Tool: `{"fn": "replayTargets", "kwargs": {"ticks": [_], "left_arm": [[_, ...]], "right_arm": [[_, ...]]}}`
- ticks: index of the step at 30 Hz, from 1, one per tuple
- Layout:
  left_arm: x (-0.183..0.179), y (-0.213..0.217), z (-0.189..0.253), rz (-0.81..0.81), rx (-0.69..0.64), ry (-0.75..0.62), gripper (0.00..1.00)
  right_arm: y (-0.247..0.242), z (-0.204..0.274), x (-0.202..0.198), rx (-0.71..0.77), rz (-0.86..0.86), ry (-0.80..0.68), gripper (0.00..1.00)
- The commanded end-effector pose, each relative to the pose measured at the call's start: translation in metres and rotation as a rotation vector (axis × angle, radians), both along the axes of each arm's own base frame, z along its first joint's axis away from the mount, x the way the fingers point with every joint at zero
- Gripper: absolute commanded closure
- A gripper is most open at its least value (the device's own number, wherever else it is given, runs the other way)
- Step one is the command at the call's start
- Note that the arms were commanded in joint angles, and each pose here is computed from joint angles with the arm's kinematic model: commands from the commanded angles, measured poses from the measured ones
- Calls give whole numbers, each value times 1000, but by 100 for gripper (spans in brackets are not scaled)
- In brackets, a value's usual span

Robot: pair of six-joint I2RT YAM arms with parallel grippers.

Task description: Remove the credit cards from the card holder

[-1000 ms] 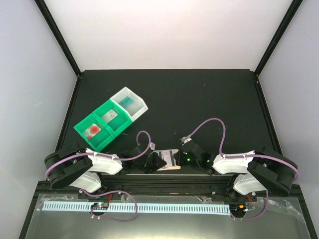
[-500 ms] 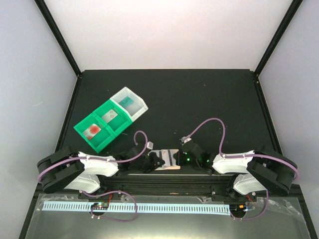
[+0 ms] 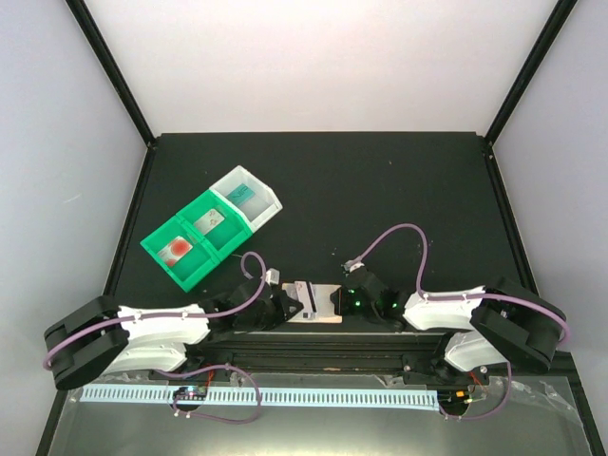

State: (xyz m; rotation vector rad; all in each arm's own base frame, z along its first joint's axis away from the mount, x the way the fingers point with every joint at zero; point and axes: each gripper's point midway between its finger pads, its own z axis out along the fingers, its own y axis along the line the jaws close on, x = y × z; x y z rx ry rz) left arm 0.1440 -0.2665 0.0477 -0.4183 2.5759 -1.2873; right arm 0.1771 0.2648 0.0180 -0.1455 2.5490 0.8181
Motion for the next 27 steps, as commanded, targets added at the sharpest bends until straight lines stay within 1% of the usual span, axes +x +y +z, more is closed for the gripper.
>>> {"fn": "replayTargets", "kwargs": {"ticks": [1,3,8,12,15,17,19,23,27], "left_arm": [[4,17,-6,47,68,-34,98],[6,19,-2,48,74,-58,99],[13,21,13,31,82,-169,98],[18,21,28,6,89,-259,98],[21,21,42,-24,102,-335,98],[22,21,52,-52,111,-399,98],[23,19,63,-104,126,-503,99],[23,19,72,-175,155,-652,98],[18,11,89,-261,140,-787,98]], "right_arm": [[-28,-27,-11,-160,0,48,99],[-23,-19,-9,-145,18,33,99],[-12,11,-3,-115,40,-2,98],[-6,37,0,-87,51,-31,91],[-5,57,-1,-61,66,-54,88],[-4,72,-2,-34,71,-66,87],[-3,87,-3,-3,68,-73,84],[-3,116,-4,57,47,-75,80],[3,142,-7,134,42,-69,73]]}}
